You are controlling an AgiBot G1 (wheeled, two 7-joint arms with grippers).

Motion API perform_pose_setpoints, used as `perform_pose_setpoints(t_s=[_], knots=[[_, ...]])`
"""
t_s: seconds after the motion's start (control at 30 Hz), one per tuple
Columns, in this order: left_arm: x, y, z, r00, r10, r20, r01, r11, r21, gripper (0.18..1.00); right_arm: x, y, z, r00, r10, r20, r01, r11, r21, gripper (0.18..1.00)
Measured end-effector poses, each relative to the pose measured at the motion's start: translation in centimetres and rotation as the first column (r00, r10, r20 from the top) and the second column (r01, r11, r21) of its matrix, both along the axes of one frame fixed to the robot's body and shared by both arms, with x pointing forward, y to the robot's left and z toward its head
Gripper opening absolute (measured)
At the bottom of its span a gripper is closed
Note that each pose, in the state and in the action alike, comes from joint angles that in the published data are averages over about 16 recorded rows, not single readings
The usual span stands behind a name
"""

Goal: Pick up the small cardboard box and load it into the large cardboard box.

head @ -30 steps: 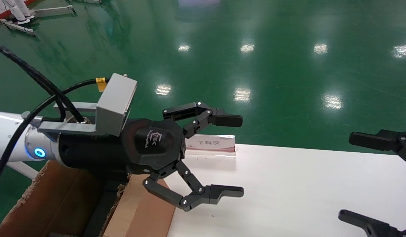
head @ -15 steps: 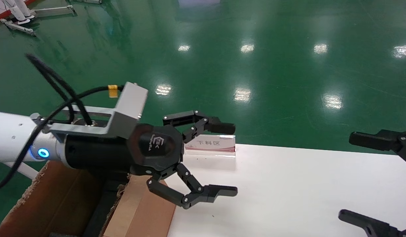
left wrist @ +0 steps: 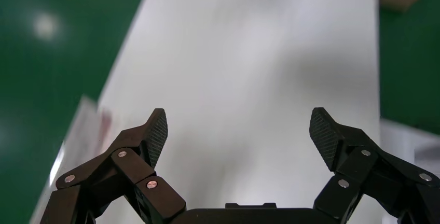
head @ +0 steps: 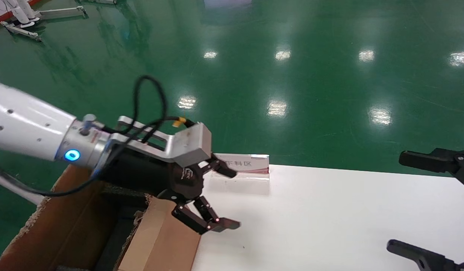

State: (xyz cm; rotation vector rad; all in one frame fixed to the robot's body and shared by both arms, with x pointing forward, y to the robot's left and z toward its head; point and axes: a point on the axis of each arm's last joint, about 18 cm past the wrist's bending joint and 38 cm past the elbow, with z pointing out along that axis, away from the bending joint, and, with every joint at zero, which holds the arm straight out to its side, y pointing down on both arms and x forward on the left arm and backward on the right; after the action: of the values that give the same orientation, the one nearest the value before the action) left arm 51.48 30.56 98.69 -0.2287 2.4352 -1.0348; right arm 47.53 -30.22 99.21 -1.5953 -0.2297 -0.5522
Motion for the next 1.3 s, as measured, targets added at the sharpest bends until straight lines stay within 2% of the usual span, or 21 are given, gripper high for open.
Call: perform_pose_setpoints(t_s=[0.1, 0.2, 0.4, 0.6, 0.83, 1.1, 1.3], knots=[[0.4, 0.2, 0.6, 0.994, 0.099, -0.041, -0.097, 0.993, 0.067, 0.995, 0.0, 0.0, 0.0, 1.0, 0.0, 0.0, 0.0, 1.0, 0.0, 0.995], [0.7, 0.4, 1.3, 0.977, 0.201, -0.076, -0.191, 0.975, 0.116, 0.995, 0.0, 0.0, 0.0, 1.0, 0.0, 0.0, 0.0, 1.0, 0.0, 0.995], [1.0, 0.4, 2.5, 0.913, 0.383, -0.142, -0.358, 0.918, 0.173, 0.995, 0.0, 0.0, 0.0, 1.0, 0.0, 0.0, 0.0, 1.0, 0.0, 0.995], [1.2, 0.2, 3.1, 0.822, 0.527, -0.214, -0.489, 0.847, 0.207, 0.995, 0.0, 0.0, 0.0, 1.0, 0.0, 0.0, 0.0, 1.0, 0.0, 0.995], [1.2, -0.1, 3.2, 0.693, 0.668, -0.272, -0.613, 0.744, 0.266, 0.995, 0.0, 0.0, 0.0, 1.0, 0.0, 0.0, 0.0, 1.0, 0.0, 0.995], [1.0, -0.3, 3.5, 0.557, 0.784, -0.274, -0.707, 0.621, 0.34, 0.995, 0.0, 0.0, 0.0, 1.0, 0.0, 0.0, 0.0, 1.0, 0.0, 0.995], [0.6, -0.4, 3.4, 0.486, 0.831, -0.269, -0.737, 0.556, 0.385, 0.995, 0.0, 0.0, 0.0, 1.0, 0.0, 0.0, 0.0, 1.0, 0.0, 0.995]])
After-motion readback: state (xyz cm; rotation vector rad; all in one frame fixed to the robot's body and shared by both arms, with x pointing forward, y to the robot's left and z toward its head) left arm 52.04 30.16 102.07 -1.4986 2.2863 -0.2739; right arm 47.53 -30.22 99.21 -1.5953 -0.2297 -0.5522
